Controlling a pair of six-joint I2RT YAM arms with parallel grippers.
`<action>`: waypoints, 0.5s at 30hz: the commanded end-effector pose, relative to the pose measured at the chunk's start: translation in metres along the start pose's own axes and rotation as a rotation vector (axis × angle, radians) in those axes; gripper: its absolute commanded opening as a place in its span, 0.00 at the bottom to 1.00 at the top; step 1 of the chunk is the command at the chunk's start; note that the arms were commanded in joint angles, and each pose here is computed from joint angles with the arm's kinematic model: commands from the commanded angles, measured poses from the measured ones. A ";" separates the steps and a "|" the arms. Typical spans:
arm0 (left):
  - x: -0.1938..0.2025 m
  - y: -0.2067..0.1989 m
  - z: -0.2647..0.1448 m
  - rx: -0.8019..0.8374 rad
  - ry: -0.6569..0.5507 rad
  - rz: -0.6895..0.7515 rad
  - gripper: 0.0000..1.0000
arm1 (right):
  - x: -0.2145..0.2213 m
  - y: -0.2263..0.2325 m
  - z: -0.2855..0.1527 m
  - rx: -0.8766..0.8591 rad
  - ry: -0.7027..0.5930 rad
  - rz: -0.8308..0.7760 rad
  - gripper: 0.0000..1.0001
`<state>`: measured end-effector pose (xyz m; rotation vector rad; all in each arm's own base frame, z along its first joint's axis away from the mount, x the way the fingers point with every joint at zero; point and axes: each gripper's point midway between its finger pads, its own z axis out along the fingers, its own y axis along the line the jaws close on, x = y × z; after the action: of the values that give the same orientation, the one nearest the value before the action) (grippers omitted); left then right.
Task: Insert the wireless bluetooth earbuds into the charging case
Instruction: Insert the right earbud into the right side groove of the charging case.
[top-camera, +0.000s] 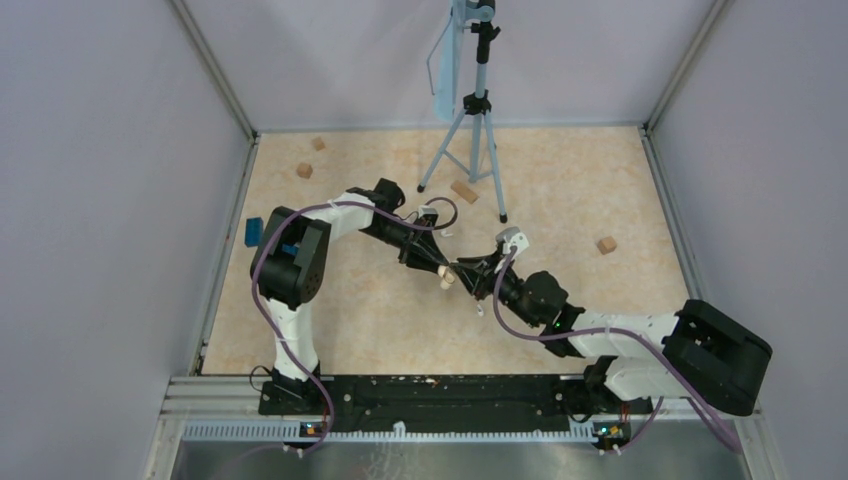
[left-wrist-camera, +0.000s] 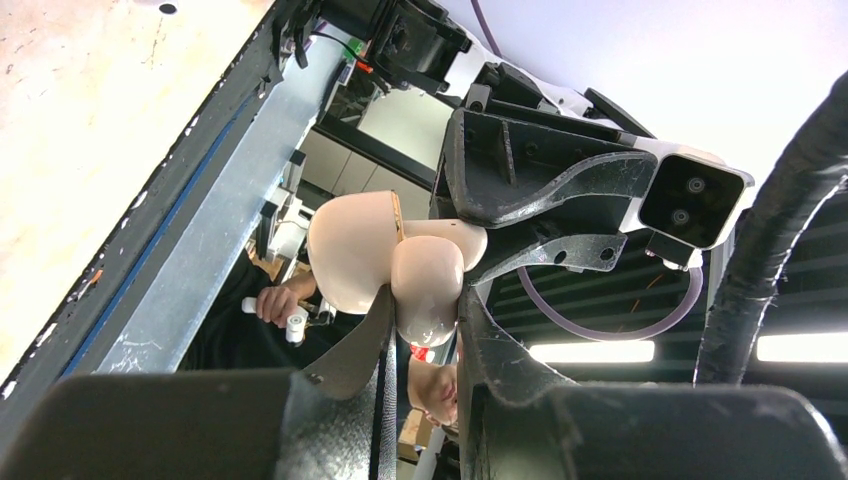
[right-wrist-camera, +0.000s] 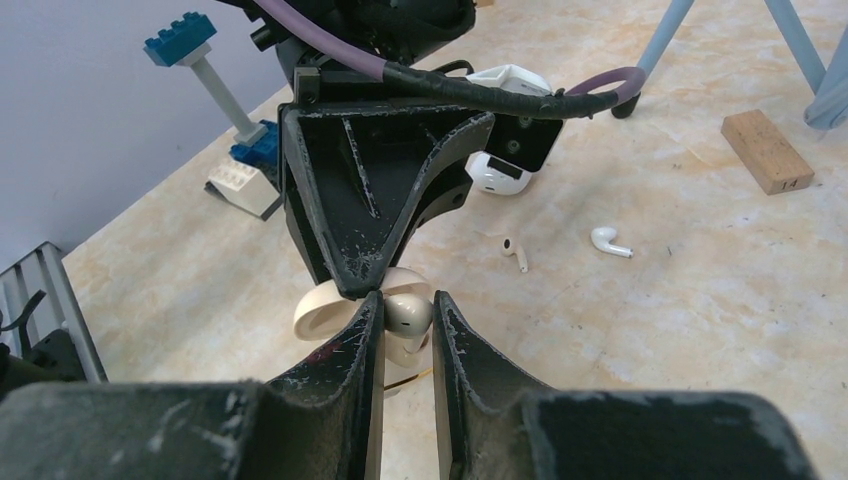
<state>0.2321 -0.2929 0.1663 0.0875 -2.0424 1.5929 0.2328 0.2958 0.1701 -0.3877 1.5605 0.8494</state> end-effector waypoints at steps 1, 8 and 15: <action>0.010 -0.016 -0.003 0.034 0.013 0.049 0.00 | -0.003 0.009 -0.003 -0.035 -0.021 0.021 0.08; 0.009 -0.017 -0.003 0.038 0.016 0.053 0.00 | 0.003 0.009 -0.006 -0.042 -0.008 0.037 0.08; 0.009 -0.018 -0.003 0.042 0.019 0.052 0.00 | 0.004 0.004 -0.004 0.032 -0.027 0.040 0.06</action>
<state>0.2324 -0.2931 0.1661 0.0874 -2.0436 1.5932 0.2277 0.2956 0.1679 -0.3616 1.5631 0.8693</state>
